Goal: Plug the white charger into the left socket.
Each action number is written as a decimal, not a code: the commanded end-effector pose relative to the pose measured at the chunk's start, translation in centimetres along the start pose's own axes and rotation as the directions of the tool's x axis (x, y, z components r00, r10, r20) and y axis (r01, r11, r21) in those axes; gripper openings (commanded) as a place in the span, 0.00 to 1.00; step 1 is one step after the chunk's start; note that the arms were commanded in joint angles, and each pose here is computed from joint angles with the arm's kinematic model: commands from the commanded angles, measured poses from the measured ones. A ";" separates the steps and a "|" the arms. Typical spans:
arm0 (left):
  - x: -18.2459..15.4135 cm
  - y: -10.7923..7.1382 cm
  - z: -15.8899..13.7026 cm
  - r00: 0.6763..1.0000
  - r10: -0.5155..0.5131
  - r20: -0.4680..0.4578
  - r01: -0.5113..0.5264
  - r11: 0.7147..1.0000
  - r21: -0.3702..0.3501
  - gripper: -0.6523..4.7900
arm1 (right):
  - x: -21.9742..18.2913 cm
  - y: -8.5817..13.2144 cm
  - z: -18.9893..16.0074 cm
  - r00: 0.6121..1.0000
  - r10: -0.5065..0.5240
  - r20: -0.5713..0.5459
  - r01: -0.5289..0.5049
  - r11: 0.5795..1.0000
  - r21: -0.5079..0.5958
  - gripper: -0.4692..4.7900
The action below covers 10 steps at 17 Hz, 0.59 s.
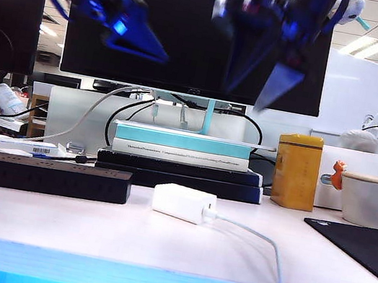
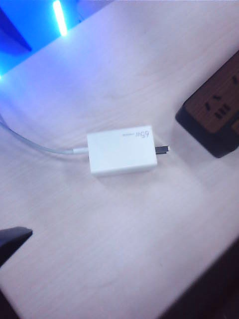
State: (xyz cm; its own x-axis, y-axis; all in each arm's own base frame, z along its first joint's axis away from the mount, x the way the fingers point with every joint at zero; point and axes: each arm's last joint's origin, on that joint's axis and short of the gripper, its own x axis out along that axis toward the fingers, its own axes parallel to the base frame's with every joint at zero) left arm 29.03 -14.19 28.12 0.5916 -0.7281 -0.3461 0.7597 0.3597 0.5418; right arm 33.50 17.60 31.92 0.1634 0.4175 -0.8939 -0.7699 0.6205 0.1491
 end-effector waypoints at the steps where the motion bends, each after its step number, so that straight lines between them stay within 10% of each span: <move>1: -1.9 1.6 -0.1 0.998 0.033 0.053 -0.028 0.994 -0.104 0.56 | 1.9 -0.6 0.2 0.999 0.019 -0.038 -0.020 1.000 -0.024 1.00; 10: -3.8 2.9 1.0 0.983 0.151 0.100 -0.126 0.967 -0.223 0.56 | 8.4 0.0 1.7 0.994 -0.006 -0.105 -0.011 0.988 -0.157 1.00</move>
State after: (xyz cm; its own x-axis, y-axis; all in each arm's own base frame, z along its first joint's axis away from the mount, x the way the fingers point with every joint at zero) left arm 28.75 -10.91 31.28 0.6640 -0.7168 -0.2128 0.7298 0.5592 0.3933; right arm 35.86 21.73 24.88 0.0710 0.3324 -0.9405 -0.8494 0.5144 0.1177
